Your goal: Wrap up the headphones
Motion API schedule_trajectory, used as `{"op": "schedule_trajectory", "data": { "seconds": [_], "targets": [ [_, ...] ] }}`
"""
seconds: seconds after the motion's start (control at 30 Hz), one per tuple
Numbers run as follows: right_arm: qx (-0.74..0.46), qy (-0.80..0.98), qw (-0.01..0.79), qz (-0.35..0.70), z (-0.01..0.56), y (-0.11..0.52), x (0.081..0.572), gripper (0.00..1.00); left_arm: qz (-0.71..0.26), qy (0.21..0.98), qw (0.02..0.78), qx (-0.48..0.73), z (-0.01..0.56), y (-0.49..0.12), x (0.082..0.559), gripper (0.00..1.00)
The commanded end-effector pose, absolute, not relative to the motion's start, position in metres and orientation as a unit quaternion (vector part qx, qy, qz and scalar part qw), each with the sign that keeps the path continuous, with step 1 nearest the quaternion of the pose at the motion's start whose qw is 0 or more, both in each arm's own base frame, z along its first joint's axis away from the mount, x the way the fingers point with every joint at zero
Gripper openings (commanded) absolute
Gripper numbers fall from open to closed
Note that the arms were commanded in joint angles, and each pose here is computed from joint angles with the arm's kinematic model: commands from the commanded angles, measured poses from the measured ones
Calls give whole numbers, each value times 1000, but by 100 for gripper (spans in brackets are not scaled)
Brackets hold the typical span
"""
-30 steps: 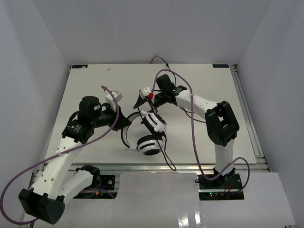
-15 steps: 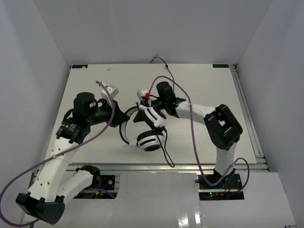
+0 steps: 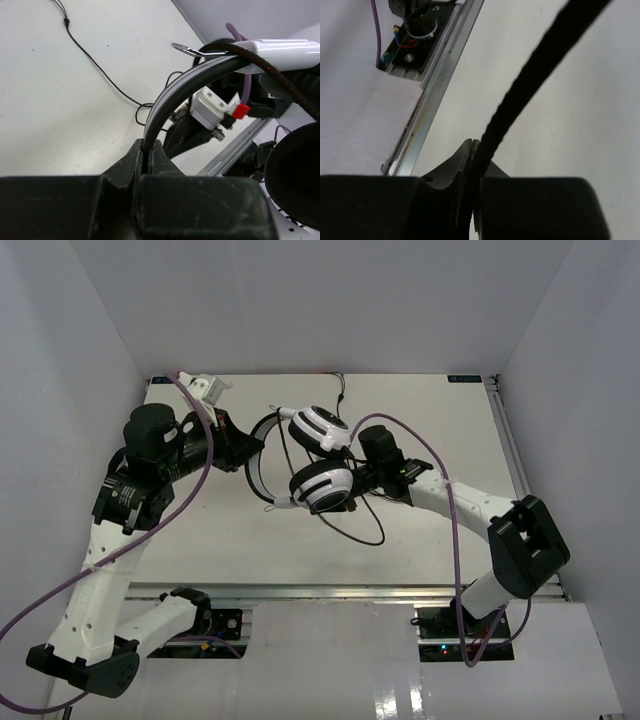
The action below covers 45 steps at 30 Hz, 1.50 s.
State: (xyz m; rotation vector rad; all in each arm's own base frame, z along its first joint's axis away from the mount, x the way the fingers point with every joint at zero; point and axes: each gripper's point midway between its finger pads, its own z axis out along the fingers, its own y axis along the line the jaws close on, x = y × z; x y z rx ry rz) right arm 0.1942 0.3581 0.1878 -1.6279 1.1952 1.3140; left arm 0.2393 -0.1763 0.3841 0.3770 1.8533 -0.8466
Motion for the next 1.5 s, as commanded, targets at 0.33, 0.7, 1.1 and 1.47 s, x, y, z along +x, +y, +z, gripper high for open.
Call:
{"op": "schedule_trajectory", "data": {
  "seconds": [0.33, 0.7, 1.1, 1.47],
  "targets": [
    [-628, 518, 363, 454, 151, 289, 172, 8, -265, 766, 584, 47, 417, -140, 281, 0],
    [-599, 573, 346, 438, 100, 250, 190, 8, -235, 750, 617, 48, 458, -135, 301, 0],
    [-663, 528, 272, 456, 80, 236, 144, 8, -195, 750, 631, 28, 457, -125, 324, 0],
    [-739, 487, 340, 318, 96, 215, 142, 8, -114, 748, 654, -21, 458, -99, 384, 0]
  ]
}}
